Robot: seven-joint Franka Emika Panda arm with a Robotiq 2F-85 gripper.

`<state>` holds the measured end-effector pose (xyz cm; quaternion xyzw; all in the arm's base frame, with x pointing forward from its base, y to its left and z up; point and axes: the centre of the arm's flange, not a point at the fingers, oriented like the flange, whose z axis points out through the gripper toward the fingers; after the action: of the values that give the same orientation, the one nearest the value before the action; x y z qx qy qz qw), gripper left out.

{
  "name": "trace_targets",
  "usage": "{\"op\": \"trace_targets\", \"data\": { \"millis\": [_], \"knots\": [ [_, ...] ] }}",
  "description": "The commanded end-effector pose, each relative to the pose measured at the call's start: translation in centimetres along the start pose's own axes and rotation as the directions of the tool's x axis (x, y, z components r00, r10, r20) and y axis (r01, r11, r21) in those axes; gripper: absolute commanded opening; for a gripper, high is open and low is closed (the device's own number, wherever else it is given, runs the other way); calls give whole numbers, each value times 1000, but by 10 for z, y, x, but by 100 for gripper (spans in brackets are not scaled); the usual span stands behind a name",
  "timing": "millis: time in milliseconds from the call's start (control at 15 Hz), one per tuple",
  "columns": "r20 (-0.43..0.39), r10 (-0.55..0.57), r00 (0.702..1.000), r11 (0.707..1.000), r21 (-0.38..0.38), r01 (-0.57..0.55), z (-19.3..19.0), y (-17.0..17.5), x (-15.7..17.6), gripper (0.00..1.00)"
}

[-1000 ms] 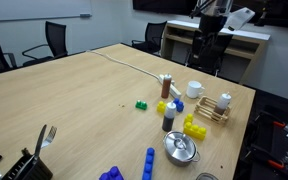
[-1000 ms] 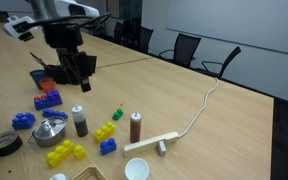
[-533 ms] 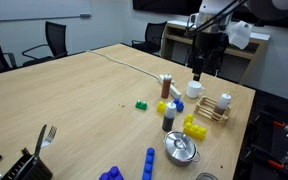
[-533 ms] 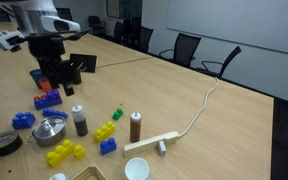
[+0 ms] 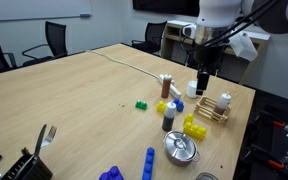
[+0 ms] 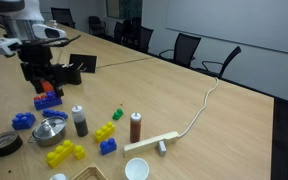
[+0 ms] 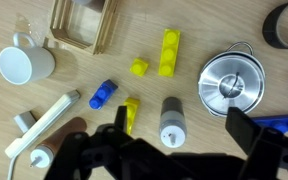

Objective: Uncover the pot

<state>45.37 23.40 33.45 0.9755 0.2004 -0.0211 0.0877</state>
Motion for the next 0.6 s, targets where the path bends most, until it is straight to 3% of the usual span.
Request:
{"op": "trace_targets", "data": {
  "millis": [0,267,533],
  "knots": [
    [0,1,1000,1000,0,-1,0,1,0,100],
    [11,-15,1000,1000,-5,15,3,-3,3,100],
    [28,-108,994,994,5,108,21,-34,10,100]
  ]
}}
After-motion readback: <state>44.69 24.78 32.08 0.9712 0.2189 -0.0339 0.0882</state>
